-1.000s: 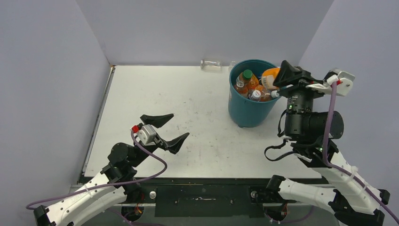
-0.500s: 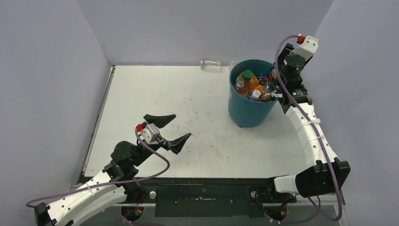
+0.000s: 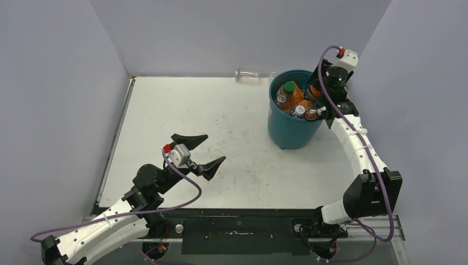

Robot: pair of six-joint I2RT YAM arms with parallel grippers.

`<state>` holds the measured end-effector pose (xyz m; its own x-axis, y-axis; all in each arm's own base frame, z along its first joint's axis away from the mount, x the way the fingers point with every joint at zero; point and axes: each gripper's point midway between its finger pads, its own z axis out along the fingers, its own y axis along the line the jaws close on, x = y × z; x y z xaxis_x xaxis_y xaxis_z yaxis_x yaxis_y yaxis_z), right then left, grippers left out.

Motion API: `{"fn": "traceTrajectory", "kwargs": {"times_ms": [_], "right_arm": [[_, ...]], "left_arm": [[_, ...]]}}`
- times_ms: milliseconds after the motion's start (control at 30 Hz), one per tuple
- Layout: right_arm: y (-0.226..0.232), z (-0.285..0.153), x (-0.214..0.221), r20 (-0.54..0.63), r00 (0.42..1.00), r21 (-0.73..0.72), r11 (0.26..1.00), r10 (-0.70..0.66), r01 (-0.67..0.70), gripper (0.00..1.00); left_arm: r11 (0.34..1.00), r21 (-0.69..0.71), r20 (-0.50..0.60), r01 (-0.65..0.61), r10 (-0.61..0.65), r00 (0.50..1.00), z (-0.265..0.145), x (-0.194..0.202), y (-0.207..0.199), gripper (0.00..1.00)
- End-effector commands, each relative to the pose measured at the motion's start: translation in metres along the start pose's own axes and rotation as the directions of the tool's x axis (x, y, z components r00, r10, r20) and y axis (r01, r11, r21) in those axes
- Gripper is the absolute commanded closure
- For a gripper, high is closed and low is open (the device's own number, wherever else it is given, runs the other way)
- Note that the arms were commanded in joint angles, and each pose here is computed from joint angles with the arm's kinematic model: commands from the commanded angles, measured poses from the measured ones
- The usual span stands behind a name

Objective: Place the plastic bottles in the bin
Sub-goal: Place the plastic bottle in the trash bin, then move the trash bin to the center of the board.

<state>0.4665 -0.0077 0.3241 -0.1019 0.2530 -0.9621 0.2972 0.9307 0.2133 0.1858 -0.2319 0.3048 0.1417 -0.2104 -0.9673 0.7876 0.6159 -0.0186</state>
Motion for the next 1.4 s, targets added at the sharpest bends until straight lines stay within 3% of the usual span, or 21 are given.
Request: {"fn": "traceTrajectory", "kwargs": {"times_ms": [0,33,167,367,600,867,1100,1367], "right_arm": [[0.01,-0.005,0.0,-0.025,0.999,-0.052,0.998,0.045,-0.046,0.29],[0.01,-0.008,-0.008,-0.017,0.998,-0.051,0.997,0.056,-0.057,0.22],[0.01,-0.026,-0.04,0.028,0.994,-0.053,0.994,0.101,-0.1,0.09],[-0.032,-0.049,-0.064,0.079,0.941,-0.029,0.945,0.328,-0.326,0.01],[-0.082,-0.05,-0.019,0.055,0.827,0.022,0.827,0.56,-0.562,0.0],[-0.077,-0.043,0.029,-0.067,0.619,-0.153,0.604,0.783,-0.782,0.08],[-0.056,-0.04,0.065,-0.201,0.545,-0.213,0.507,0.814,-0.835,0.09],[0.011,-0.043,0.121,-0.349,0.546,-0.212,0.504,0.761,-0.837,0.09]], "left_arm": [[1.0,0.014,0.045,0.005,-0.005,0.999,0.004,-0.021,-0.004,0.04],[1.0,0.015,0.043,0.005,-0.006,0.999,0.004,-0.02,-0.004,0.04],[1.0,0.019,0.035,0.009,-0.01,0.999,0.005,-0.018,-0.005,0.04],[0.999,0.028,0.032,0.018,-0.019,0.999,0.006,-0.018,-0.007,0.04],[0.999,0.029,0.024,0.016,-0.016,1.0,0.005,-0.017,-0.011,0.04],[0.999,0.028,0.025,0.019,-0.02,0.999,0.005,-0.017,-0.011,0.04],[0.999,0.031,0.021,0.026,-0.027,0.999,0.006,-0.016,-0.012,0.04],[1.0,-0.01,0.015,0.013,-0.013,1.0,0.005,-0.015,-0.004,0.04]]}}
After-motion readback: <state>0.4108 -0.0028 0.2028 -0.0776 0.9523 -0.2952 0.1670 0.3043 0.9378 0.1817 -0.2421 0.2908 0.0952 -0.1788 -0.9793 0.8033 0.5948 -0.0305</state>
